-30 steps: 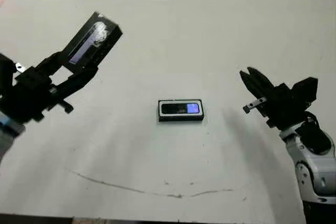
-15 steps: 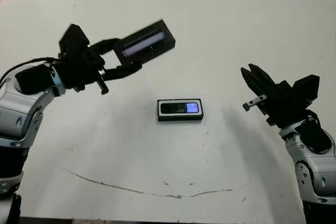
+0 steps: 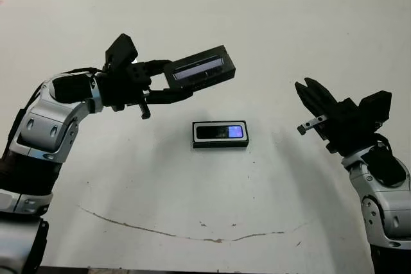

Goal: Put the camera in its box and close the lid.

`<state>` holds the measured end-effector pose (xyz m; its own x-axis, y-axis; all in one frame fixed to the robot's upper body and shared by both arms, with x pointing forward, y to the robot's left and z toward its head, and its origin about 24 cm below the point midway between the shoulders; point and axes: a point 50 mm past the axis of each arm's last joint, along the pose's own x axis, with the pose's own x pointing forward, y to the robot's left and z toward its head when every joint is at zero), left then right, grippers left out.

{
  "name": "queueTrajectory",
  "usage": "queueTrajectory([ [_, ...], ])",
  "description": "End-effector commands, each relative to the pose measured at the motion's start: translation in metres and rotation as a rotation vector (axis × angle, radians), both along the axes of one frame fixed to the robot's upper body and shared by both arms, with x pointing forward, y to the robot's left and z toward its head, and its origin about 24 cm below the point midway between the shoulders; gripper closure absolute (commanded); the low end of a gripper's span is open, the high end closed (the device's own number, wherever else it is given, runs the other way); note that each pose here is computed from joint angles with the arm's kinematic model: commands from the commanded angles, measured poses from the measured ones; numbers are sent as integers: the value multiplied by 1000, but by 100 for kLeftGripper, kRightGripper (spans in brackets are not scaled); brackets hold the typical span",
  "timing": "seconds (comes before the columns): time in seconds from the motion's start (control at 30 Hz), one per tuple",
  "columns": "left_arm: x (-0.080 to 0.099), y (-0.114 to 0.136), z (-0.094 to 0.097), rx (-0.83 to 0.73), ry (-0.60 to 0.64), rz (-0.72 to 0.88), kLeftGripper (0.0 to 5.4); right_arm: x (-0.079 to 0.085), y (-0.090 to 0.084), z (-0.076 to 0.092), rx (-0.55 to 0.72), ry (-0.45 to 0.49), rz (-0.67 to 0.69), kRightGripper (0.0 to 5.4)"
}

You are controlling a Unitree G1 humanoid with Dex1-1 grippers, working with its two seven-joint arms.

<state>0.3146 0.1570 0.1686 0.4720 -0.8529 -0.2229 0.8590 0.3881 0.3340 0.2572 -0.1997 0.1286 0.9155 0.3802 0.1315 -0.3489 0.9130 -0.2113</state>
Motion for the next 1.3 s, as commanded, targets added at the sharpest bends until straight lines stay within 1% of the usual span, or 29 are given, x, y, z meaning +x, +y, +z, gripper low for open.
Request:
queueTrajectory([
  [0.03,0,-2,-11,47,42,-31,386,0,-3,-4,-3,30,-22,540],
  [0.2,3,-1,-24,124,117,-46,386,0,-2,-3,-7,30,-27,540],
  [0.3,3,0,-32,156,134,-47,386,-1,-2,-2,-11,35,-29,540],
  [0.5,1,0,-48,205,188,-84,386,0,-2,-3,-24,19,-36,540],
  [0.67,2,0,-60,218,257,-91,386,0,-2,-2,-8,29,-34,540],
  [0.8,1,-2,-64,242,263,-109,386,-1,-3,-1,-21,27,-38,540],
  [0.93,1,-4,-67,244,302,-131,386,-1,-3,0,-26,25,-38,540],
  [1.17,-1,-9,-67,135,348,-169,390,1,-5,-1,-19,28,-31,540],
  [1.3,1,-11,-70,126,374,-178,390,1,-5,-2,-21,24,-26,540],
])
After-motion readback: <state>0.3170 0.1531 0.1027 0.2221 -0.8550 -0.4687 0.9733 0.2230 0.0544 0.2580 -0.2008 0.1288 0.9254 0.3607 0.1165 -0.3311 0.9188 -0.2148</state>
